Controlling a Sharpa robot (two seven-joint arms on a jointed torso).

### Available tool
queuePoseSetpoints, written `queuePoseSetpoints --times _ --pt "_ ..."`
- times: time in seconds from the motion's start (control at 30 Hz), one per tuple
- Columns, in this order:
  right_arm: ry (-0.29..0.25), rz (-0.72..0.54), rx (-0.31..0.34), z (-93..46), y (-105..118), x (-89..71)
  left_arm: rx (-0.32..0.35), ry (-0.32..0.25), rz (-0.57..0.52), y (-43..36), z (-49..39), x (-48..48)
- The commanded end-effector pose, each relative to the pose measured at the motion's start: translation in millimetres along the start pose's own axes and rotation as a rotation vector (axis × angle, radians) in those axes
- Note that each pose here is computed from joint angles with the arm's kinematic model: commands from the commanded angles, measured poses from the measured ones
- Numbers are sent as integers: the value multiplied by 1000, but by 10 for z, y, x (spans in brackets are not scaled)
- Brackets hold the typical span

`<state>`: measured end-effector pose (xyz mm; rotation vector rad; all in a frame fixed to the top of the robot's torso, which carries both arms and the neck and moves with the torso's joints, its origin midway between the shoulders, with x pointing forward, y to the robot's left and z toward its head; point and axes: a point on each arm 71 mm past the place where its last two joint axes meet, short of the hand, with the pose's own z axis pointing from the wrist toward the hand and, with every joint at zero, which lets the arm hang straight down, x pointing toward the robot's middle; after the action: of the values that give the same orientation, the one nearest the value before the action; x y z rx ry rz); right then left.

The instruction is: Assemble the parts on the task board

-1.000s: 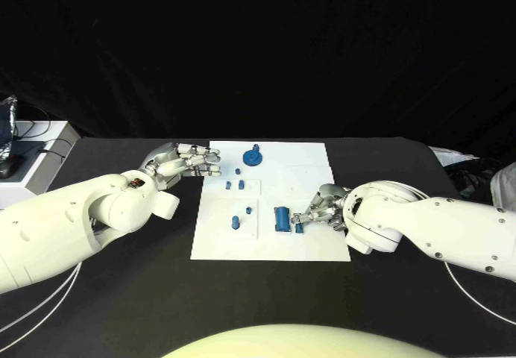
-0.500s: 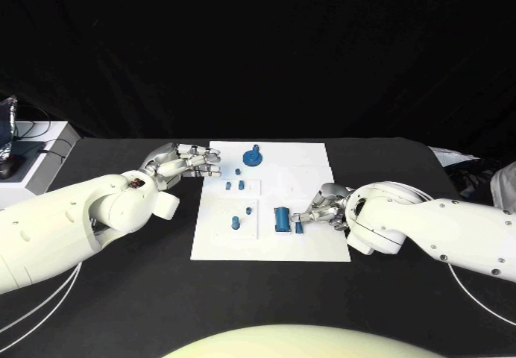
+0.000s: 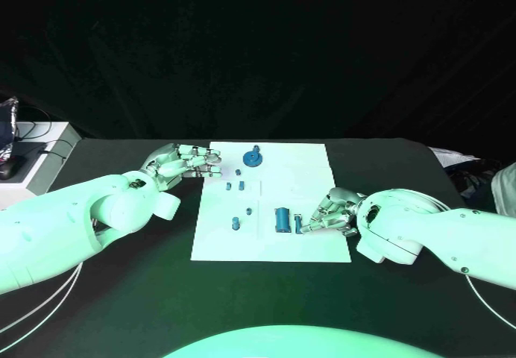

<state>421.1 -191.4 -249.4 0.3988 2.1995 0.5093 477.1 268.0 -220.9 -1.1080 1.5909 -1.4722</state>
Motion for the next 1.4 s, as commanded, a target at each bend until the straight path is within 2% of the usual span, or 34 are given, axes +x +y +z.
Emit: queuePoseSetpoints --times 0.03,0.8,1.4 --pt "2 -8 -44 -17 27 37 7 18 -8 -1 5 25" --pt "-80 46 7 74 -51 71 3 15 -8 8 -4 17" --pt "-109 2 8 126 -22 79 3 15 -8 8 -7 15"
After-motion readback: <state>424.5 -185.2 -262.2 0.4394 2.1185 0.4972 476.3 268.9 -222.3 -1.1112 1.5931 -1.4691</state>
